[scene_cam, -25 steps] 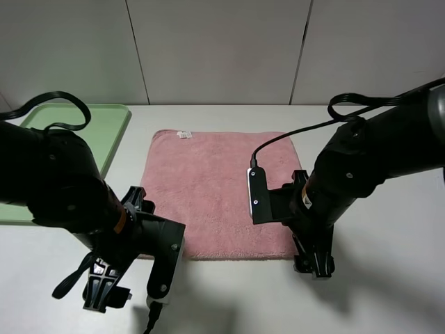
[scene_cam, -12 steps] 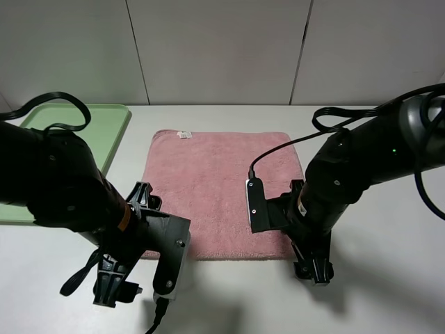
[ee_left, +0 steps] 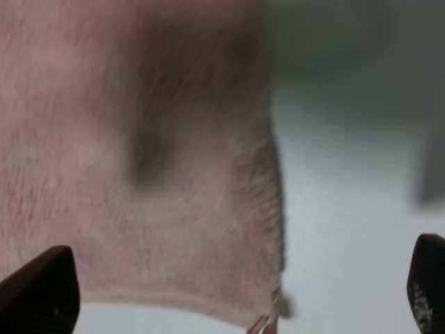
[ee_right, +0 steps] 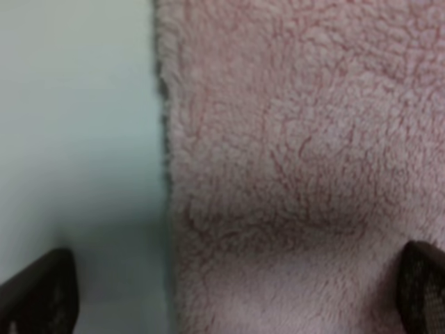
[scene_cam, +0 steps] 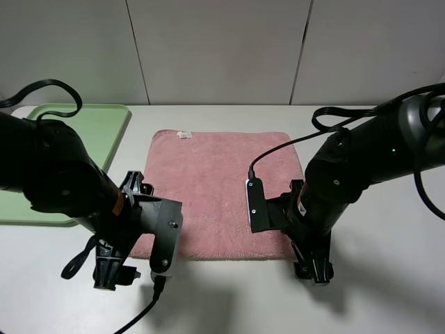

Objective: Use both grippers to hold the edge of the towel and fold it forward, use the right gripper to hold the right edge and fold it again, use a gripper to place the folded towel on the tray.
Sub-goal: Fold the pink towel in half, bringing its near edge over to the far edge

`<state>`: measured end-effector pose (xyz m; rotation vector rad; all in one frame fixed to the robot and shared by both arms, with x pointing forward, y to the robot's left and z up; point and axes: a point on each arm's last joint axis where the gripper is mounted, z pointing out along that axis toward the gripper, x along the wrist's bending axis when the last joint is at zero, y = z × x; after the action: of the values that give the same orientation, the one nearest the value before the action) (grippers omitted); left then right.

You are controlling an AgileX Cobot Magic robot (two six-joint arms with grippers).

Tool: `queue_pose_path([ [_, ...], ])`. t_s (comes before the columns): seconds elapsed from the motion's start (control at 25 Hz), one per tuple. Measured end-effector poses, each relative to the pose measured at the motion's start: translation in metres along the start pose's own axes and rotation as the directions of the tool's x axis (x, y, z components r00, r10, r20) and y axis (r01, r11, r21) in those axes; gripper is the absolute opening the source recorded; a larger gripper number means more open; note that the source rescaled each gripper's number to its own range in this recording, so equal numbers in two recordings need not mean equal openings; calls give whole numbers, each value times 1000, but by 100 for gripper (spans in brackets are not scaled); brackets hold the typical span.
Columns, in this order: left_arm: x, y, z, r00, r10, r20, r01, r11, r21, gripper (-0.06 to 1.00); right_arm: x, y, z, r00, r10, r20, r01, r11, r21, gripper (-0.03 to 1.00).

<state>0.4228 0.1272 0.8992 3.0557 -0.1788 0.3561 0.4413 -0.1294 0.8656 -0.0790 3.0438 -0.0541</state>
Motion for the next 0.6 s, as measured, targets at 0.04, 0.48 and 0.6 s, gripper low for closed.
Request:
queue_pose_path([
  [0.04,1,-2,0,1000,-8,-1,8,1000,1,93,0,0,0,1000,0,0,0,1000,0,100],
  [0.48,5,-2,21,1000,-23,5,23,1000,-16,92,0,0,0,1000,2,-1,-2,1000,-2,100],
  [0.6,3,-2,29,1000,-20,24,20,1000,-3,91,0,0,0,1000,2,-2,-2,1000,-3,100],
])
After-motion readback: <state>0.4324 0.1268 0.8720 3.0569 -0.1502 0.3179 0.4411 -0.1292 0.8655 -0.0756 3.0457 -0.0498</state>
